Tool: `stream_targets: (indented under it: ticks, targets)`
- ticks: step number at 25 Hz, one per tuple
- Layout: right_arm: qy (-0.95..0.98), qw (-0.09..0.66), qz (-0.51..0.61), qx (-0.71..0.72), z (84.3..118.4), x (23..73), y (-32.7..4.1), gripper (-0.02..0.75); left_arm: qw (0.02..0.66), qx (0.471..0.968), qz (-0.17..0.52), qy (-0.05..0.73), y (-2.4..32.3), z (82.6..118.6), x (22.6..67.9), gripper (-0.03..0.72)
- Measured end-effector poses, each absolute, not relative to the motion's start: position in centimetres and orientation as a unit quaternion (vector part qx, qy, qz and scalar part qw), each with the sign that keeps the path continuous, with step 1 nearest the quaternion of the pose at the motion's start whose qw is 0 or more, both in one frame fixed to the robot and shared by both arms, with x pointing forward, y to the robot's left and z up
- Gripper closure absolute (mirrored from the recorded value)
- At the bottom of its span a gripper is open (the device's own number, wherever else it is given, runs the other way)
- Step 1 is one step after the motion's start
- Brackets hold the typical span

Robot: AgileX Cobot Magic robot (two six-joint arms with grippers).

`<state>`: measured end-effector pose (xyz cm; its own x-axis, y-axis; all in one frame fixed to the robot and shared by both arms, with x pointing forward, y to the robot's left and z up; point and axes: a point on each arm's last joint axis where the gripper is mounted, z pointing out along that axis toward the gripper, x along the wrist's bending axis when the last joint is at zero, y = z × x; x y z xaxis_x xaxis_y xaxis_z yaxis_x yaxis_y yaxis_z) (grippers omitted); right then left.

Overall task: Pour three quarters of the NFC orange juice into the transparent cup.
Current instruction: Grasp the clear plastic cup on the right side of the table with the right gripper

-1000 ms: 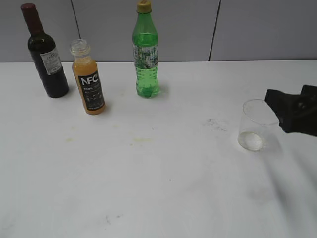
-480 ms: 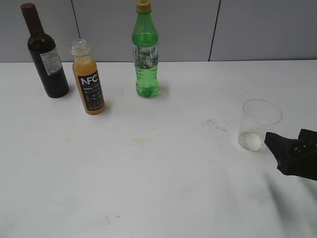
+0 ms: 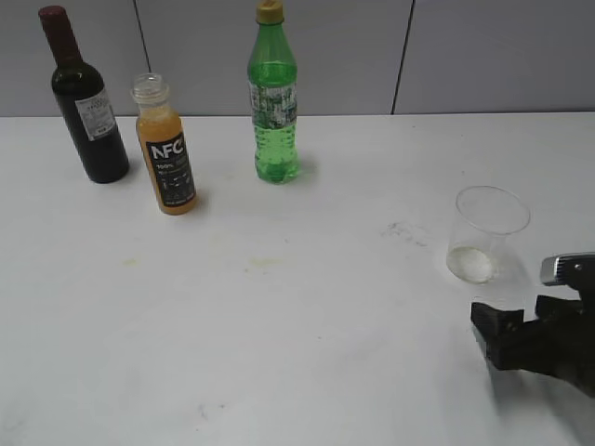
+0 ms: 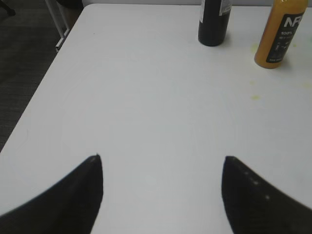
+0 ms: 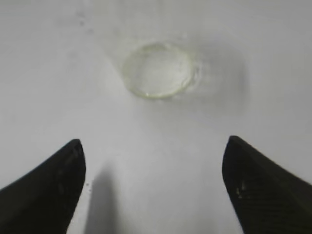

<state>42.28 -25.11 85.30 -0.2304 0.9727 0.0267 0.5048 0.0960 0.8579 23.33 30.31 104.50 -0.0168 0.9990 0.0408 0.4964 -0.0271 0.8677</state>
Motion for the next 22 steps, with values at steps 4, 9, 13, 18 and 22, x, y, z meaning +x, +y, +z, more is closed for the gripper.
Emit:
stream_targets:
  ticks: [4, 9, 13, 18, 22]
  targets:
    - [0.688, 0.289, 0.390, 0.540, 84.1, 43.0, -24.8, 0.062, 0.339, 0.614, 0.370, 0.609, 30.3, 104.5, 23.3, 0.104]
    - [0.685, 0.293, 0.399, 0.534, 84.0, 43.8, -24.5, 0.062, 0.340, 0.614, 0.370, 0.609, 30.3, 104.5, 23.3, 0.104]
    - [0.681, 0.298, 0.406, 0.530, 84.1, 44.7, -24.3, 0.062, 0.340, 0.614, 0.370, 0.609, 30.3, 104.5, 23.3, 0.104]
    - [0.670, 0.313, 0.426, 0.521, 84.4, 46.4, -23.8, 0.062, 0.340, 0.614, 0.370, 0.609, 30.3, 104.5, 23.3, 0.104]
    - [0.661, 0.324, 0.437, 0.517, 84.7, 47.4, -23.6, 0.062, 0.340, 0.614, 0.370, 0.609, 30.3, 104.5, 23.3, 0.104]
